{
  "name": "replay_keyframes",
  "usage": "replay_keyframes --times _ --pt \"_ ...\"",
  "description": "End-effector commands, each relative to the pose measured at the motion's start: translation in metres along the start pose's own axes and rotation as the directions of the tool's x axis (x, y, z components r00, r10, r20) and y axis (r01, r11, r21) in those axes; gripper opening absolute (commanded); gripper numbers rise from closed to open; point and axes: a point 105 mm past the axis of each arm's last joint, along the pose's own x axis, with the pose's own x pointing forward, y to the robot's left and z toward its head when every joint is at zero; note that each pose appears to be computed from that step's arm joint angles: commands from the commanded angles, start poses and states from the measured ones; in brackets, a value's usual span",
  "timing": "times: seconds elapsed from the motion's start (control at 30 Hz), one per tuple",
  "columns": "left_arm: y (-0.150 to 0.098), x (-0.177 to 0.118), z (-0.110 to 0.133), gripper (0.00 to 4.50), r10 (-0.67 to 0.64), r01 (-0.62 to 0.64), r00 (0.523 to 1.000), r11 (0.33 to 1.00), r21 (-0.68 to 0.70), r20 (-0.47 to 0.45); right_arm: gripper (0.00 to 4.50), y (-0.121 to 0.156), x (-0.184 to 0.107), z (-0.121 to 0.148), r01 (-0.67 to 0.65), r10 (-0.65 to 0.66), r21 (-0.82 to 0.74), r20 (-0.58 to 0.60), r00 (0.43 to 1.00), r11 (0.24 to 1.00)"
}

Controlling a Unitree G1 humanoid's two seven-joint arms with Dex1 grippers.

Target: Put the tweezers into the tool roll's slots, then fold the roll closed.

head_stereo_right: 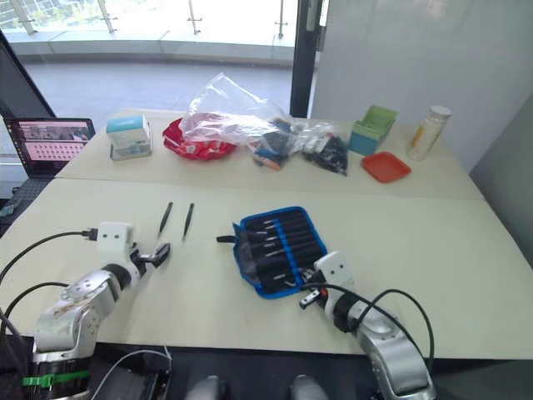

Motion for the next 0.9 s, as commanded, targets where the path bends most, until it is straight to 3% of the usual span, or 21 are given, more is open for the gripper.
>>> replay_keyframes --times 0.03,0.27,0.4,0.73,0.9 --pt "-0.005 0.013 -0.014 4.49 -0.008 0.007 0.998 1.0 -0.017 -0.06 0.0 0.004 0.0 -0.015 -0.009 0.01 0.022 -0.056 0.998 1.0" --pt "-0.015 0.033 -0.015 4.49 -0.034 0.032 0.997 0.999 -0.028 -0.068 0.0 0.004 -0.001 -0.015 -0.003 0.004 0.025 -0.055 0.998 1.0" --pt "-0.026 0.046 -0.016 3.37 -0.062 0.06 0.995 0.998 -0.029 -0.076 0.0 0.003 -0.003 -0.014 0.0 0.002 0.025 -0.055 0.998 1.0" --pt "-0.043 0.06 -0.01 0.03 -0.112 0.11 0.992 0.993 -0.033 -0.052 0.0 0.003 -0.003 -0.014 0.006 -0.005 0.025 -0.055 0.998 1.0" --pt "-0.039 0.061 -0.006 0.03 -0.106 0.105 0.994 0.994 -0.028 -0.041 0.0 0.003 -0.002 -0.014 0.008 -0.007 0.025 -0.054 0.998 1.0"
